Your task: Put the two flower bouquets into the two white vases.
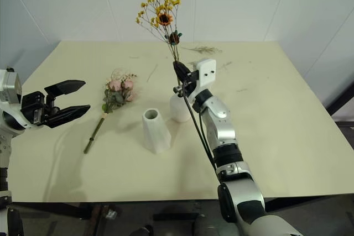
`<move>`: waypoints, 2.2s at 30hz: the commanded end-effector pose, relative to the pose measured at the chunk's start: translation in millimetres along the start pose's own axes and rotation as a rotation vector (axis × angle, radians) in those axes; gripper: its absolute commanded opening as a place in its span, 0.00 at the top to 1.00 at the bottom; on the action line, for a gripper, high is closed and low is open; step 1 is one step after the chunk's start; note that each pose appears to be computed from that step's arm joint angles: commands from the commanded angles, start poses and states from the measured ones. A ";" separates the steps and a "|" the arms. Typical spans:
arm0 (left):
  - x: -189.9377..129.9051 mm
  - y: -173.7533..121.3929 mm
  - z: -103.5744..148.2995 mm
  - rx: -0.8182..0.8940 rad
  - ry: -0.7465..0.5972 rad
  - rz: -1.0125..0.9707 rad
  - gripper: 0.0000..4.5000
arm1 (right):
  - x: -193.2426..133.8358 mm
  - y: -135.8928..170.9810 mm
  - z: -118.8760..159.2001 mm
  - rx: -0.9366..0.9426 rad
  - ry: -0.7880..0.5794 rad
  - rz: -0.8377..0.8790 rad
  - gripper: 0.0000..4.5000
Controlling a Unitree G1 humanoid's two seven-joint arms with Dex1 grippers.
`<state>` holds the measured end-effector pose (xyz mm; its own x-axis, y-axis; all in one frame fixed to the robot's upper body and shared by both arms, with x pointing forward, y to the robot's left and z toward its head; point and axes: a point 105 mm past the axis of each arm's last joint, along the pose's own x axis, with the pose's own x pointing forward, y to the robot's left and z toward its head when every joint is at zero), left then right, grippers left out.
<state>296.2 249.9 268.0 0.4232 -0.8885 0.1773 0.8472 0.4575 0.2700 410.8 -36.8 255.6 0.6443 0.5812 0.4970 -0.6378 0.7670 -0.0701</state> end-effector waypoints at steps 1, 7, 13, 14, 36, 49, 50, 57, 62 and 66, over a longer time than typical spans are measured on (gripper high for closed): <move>3.0 -1.0 10.7 0.046 -0.022 -0.010 0.00 | 0.1 3.8 4.7 -0.017 -0.029 0.017 1.00; 2.8 -0.5 10.4 0.045 -0.020 -0.008 0.00 | -4.5 2.3 -6.9 -0.015 -0.001 0.005 1.00; 4.7 -0.2 11.0 0.048 -0.021 -0.010 0.00 | -4.9 0.9 -14.4 -0.021 0.015 -0.003 1.00; 5.0 -0.3 11.1 0.048 -0.021 -0.010 0.00 | -5.4 0.4 -16.0 -0.021 0.017 -0.006 1.00; 11.4 -1.4 6.8 0.037 -0.028 -0.019 0.00 | -26.7 6.8 -31.4 -0.072 0.058 0.033 0.95; 11.8 -1.8 4.4 0.031 -0.028 -0.014 0.00 | -26.5 11.9 -15.9 -0.102 0.040 0.074 0.03; 11.8 -2.0 4.2 0.030 -0.028 -0.013 0.00 | -27.4 12.4 -14.3 -0.104 0.039 0.080 0.01; 10.8 -1.0 -1.3 0.015 -0.013 0.019 0.00 | -44.5 6.9 -3.4 -0.160 0.102 0.123 0.01; 10.5 2.9 -6.2 0.016 -0.002 0.068 0.00 | -60.5 -0.3 4.1 -0.233 0.186 0.158 0.01; 11.5 9.1 -10.4 0.018 0.014 0.121 0.00 | -67.5 -6.9 12.8 -0.257 0.236 0.172 0.01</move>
<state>312.3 243.2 256.0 0.5112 -0.8385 0.1885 0.8088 0.5435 0.2243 374.3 -83.4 217.8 0.6618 0.7172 0.2183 -0.6360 0.6913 -0.3430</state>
